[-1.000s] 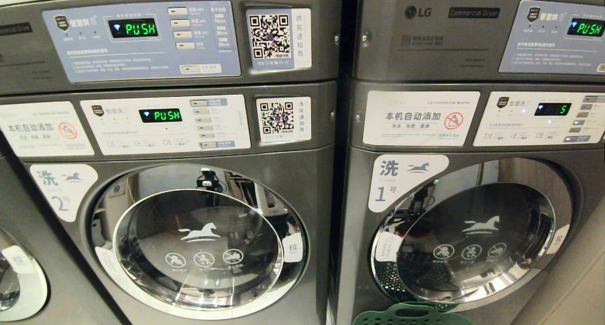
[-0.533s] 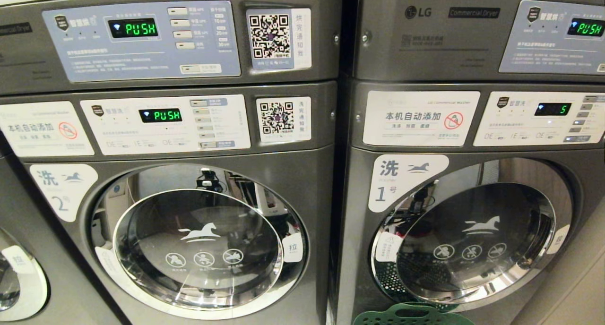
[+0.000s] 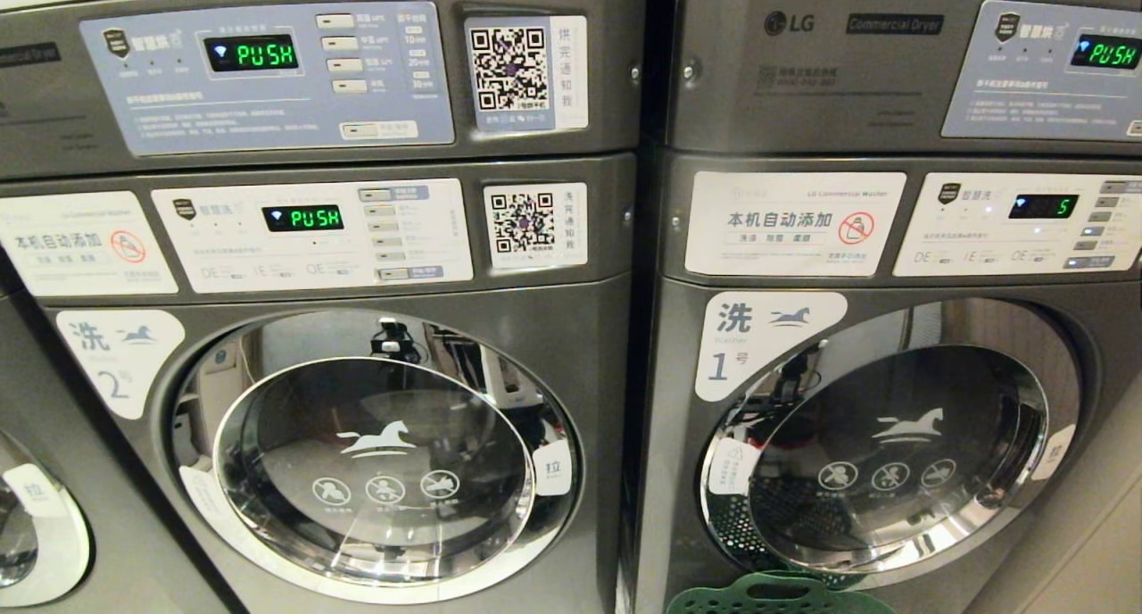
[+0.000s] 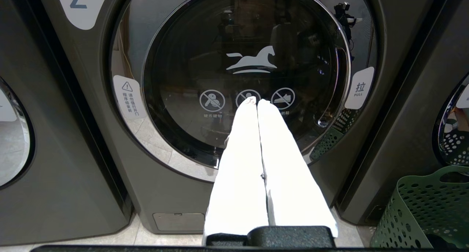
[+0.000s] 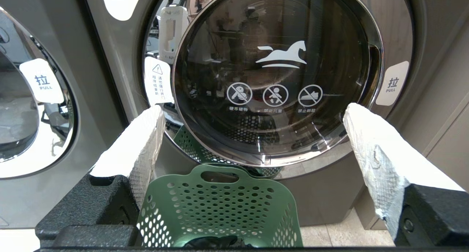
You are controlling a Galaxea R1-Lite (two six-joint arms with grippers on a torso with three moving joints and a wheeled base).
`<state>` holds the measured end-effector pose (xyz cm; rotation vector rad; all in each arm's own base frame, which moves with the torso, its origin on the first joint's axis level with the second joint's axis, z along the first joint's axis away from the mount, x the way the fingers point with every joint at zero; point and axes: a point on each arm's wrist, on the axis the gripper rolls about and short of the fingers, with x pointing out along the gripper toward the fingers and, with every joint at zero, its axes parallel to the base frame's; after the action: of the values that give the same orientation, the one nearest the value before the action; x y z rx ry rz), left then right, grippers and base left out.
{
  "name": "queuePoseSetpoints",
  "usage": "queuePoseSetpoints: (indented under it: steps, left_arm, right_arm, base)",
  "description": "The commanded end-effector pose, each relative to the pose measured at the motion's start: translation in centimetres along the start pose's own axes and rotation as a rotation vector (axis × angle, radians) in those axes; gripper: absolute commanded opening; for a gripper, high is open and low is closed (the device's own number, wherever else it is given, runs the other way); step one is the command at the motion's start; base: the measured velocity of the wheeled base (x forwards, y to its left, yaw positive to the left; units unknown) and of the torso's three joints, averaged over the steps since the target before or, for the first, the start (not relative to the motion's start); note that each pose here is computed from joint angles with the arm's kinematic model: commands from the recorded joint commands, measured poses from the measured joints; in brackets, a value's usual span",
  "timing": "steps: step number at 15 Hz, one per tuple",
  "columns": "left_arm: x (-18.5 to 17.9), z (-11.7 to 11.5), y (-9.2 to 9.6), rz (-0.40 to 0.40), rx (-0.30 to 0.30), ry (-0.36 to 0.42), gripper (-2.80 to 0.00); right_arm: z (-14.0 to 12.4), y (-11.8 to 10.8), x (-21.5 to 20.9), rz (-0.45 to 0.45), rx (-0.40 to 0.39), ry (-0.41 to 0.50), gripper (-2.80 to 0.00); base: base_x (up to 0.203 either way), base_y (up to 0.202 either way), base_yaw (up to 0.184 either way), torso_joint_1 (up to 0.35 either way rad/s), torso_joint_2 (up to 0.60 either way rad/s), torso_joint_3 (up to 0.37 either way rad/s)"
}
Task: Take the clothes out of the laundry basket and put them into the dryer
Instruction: Take the clothes out of the basket
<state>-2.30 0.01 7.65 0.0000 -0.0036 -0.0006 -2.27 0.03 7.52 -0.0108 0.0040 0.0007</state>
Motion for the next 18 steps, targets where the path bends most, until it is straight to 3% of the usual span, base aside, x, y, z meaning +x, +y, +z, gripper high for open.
queuePoseSetpoints:
  steps: [1,18]
  left_arm:
    - [0.0,0.0,0.0,0.001,0.0,-0.001,-2.8]
    - [-0.01,0.0,0.0,0.001,0.0,-0.003,-2.8]
  right_arm:
    - [0.0,-0.01,0.01,-0.002,0.003,0.001,0.0]
    - [0.0,0.0,0.01,-0.001,0.005,0.001,0.0]
  base:
    - [0.0,0.0,0.0,0.0,0.0,0.0]
    - [0.0,0.0,0.0,0.0,0.0,0.0]
